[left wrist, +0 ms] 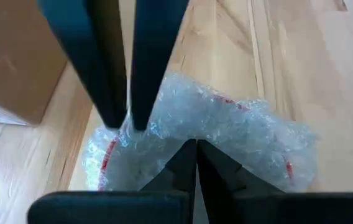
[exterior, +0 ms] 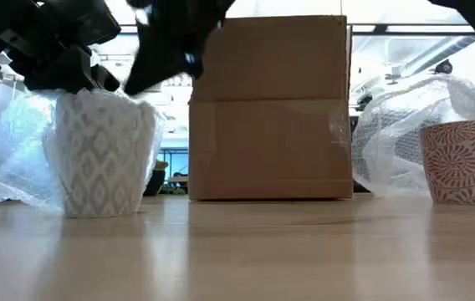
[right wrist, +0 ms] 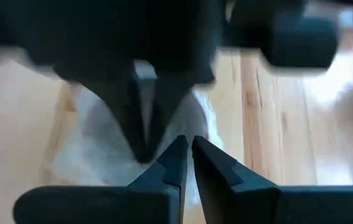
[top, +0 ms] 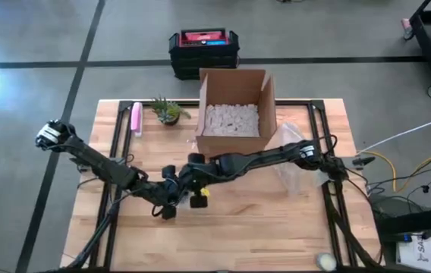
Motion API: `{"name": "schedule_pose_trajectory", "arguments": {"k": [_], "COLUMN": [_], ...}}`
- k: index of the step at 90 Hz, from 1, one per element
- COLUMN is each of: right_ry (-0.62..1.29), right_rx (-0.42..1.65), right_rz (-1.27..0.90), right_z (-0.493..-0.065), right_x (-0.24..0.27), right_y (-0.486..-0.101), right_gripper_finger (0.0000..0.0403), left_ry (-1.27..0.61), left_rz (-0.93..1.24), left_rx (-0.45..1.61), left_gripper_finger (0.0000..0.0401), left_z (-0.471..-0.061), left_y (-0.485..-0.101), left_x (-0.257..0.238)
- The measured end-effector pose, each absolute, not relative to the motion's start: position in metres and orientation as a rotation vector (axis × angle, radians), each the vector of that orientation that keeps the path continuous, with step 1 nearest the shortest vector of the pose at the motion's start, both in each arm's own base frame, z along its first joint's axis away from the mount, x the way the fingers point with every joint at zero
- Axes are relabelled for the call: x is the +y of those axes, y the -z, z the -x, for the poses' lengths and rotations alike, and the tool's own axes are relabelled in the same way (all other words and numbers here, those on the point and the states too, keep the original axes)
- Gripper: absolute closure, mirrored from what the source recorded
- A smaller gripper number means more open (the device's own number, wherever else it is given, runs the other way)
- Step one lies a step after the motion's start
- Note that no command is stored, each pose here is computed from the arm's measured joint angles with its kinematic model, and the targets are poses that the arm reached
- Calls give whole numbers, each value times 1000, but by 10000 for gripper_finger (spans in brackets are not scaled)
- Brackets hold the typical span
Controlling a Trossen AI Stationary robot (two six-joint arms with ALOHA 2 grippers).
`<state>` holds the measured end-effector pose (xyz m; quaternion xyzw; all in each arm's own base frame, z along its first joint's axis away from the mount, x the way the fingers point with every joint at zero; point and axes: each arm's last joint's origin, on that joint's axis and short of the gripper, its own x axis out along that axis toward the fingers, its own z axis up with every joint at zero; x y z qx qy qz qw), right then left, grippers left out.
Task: Wrap mug
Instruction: Wrap the gray mug with bubble wrap
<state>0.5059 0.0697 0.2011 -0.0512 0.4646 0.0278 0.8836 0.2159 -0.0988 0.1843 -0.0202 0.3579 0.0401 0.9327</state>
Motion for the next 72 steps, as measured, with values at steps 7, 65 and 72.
{"name": "schedule_pose_trajectory", "arguments": {"k": [7, 65, 72], "right_ry": [-60, -115, -110], "right_rx": [980, 994, 1000], "right_rz": [109, 135, 136], "right_z": [-506, -499, -500], "right_x": [72, 88, 88], "right_y": [-194, -213, -207], "right_gripper_finger": [389, 389, 389], "left_ry": [-80, -82, -81], "left_rz": [43, 38, 39], "left_rx": [733, 723, 722], "left_gripper_finger": [400, 400, 398], "left_z": [-216, -216, -216], "left_y": [-184, -184, -185], "left_x": [-99, -99, -99]}}
